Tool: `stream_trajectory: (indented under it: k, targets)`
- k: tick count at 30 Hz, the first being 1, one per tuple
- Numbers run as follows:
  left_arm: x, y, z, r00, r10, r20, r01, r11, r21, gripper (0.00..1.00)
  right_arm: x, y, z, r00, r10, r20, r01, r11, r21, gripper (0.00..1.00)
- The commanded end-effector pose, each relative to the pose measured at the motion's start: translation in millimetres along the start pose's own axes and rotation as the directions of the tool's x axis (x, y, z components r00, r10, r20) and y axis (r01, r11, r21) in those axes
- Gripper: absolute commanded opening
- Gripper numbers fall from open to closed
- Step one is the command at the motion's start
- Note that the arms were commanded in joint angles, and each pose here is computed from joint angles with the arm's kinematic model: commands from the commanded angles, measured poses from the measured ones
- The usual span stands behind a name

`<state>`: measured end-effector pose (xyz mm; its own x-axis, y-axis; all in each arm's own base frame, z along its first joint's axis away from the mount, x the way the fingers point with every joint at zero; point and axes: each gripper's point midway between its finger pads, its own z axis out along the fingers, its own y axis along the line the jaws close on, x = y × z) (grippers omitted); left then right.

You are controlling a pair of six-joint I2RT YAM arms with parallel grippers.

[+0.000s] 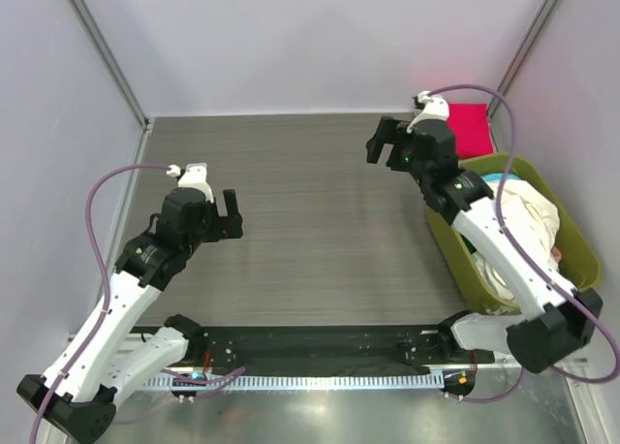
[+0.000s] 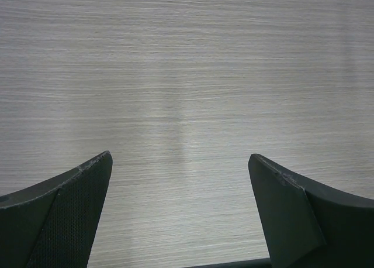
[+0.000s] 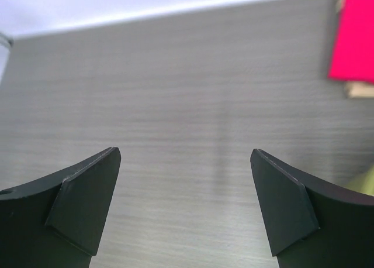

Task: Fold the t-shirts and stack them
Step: Grab the tshirt from the pile

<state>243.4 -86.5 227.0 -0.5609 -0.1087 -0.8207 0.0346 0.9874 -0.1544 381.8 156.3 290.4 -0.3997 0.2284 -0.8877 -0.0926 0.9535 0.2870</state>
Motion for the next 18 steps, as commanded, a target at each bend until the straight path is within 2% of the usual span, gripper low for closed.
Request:
stream_trajectory:
  k: [1,2,4,5,6,7,11,13,14,18]
  targets:
    - [-19,-7,-6,0.998,-0.025,0.056,0.023,0.999,0.032,1.00,-48,-17,-42,0.988,0.001,0.156,-0.013,0.997,0.077,1.00]
    - [-19,-7,-8,0.998,-0.022,0.054,0.020,0.999,0.036,1.00,-53,-42,-52,0.982,0.000,0.190,-0.040,0.978,0.207,1.00]
    - [-18,-11,-10,0.998,-0.001,0.056,-0.003,0.998,0.068,1.00,-58,-74,-73,0.970,-0.003,0.244,-0.084,0.934,0.346,0.99]
    - [-19,-10,-12,0.998,0.002,0.070,-0.007,0.997,0.071,1.00,-57,-104,-86,0.963,-0.013,0.269,-0.123,0.868,0.481,1.00]
    - [-16,-6,-11,0.997,0.007,0.073,-0.011,0.998,0.056,1.00,-54,-119,-92,0.962,-0.011,0.272,-0.140,0.835,0.532,1.00]
    - [-17,-3,-12,0.997,0.003,0.078,-0.006,0.999,0.040,1.00,-54,-151,-102,0.959,0.001,0.284,-0.182,0.770,0.611,1.00]
    - [-19,-1,-14,0.995,-0.003,0.096,0.000,0.999,0.034,1.00,-20,-217,-111,0.960,0.098,0.262,-0.264,0.625,0.734,1.00]
    - [-18,0,-14,0.996,0.000,0.089,-0.002,1.000,0.029,1.00,-9,-232,-107,0.968,0.102,0.229,-0.245,0.572,0.783,1.00]
    - [-17,-1,-13,0.997,0.002,0.083,-0.004,0.999,0.032,1.00,6,-244,-99,0.981,0.106,0.161,-0.193,0.528,0.827,1.00]
    - [-17,-2,-14,0.997,0.002,0.082,-0.005,0.999,0.038,1.00,32,-274,-89,0.980,0.174,0.098,-0.167,0.447,0.879,1.00]
